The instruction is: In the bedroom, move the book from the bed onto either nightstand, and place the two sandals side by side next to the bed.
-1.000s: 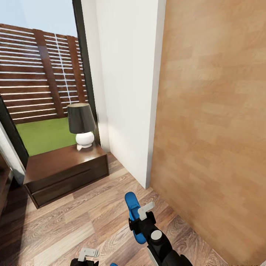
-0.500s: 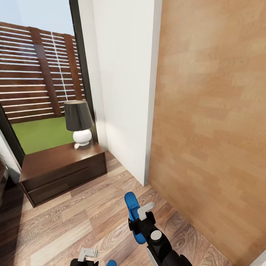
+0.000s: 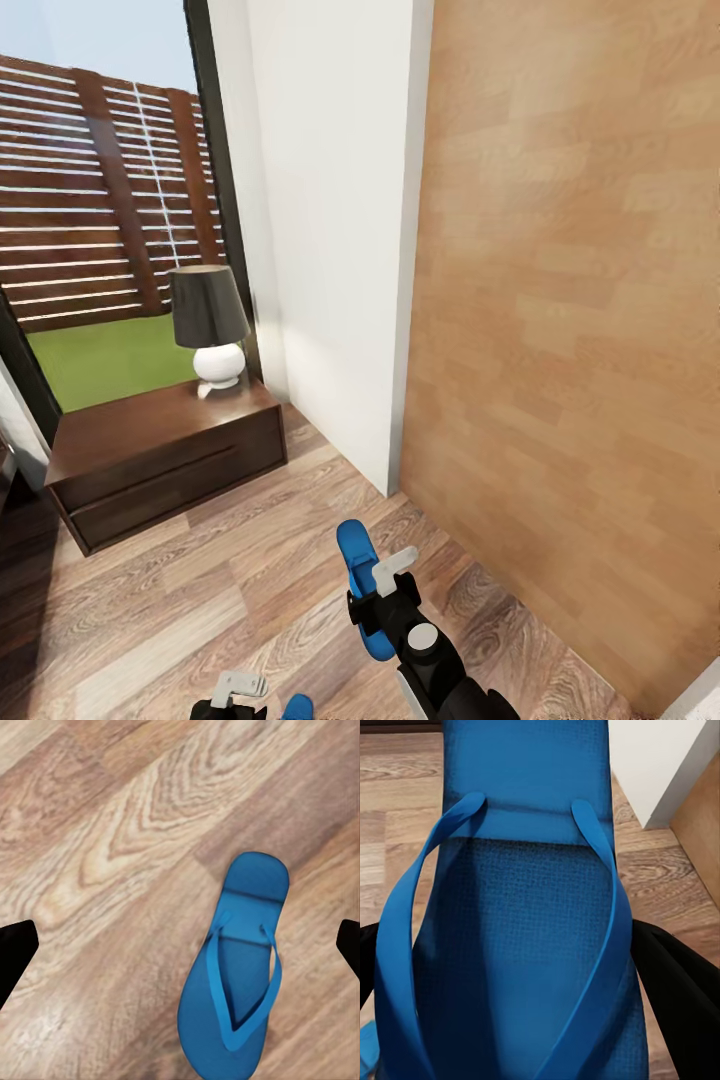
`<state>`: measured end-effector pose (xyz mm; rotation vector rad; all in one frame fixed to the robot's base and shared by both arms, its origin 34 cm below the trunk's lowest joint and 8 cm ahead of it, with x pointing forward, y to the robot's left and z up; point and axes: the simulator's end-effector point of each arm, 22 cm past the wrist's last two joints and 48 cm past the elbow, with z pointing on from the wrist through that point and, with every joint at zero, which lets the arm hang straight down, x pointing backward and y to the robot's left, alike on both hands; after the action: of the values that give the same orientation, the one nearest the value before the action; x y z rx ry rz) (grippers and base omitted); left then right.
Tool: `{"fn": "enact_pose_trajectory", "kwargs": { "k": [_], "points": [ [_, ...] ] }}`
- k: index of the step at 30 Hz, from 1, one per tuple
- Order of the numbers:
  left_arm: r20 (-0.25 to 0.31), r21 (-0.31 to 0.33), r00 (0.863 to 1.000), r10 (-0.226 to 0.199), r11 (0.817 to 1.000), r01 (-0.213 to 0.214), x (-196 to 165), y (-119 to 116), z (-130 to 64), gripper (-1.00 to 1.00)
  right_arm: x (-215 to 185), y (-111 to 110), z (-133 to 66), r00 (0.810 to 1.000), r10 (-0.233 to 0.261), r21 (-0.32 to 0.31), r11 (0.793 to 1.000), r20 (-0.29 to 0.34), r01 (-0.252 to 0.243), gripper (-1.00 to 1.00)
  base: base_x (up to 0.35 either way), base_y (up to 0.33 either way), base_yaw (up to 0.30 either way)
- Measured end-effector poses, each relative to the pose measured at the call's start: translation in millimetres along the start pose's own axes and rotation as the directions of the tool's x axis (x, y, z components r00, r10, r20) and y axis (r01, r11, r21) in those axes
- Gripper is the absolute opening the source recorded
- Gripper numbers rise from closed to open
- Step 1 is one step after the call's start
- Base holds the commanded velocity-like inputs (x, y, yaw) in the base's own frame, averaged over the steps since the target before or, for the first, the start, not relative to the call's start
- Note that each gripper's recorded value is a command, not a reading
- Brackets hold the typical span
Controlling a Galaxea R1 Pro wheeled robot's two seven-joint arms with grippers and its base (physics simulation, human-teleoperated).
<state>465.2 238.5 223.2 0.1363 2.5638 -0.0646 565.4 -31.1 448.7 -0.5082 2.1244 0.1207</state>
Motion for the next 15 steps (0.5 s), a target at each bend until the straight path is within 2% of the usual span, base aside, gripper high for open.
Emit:
{"fn": "enact_pose_trajectory", "kwargs": {
  "k": [15],
  "points": [
    [-0.052, 0.006, 0.999, -0.005, 1.0, 0.005, 28.1, -2.7, 12.5, 1.0, 28.1, 5.0, 13.9, 0.999, 0.013, -0.014, 1.0, -0.048, -0.013, -1.0, 0.0, 0.0, -0.007]
  ]
}}
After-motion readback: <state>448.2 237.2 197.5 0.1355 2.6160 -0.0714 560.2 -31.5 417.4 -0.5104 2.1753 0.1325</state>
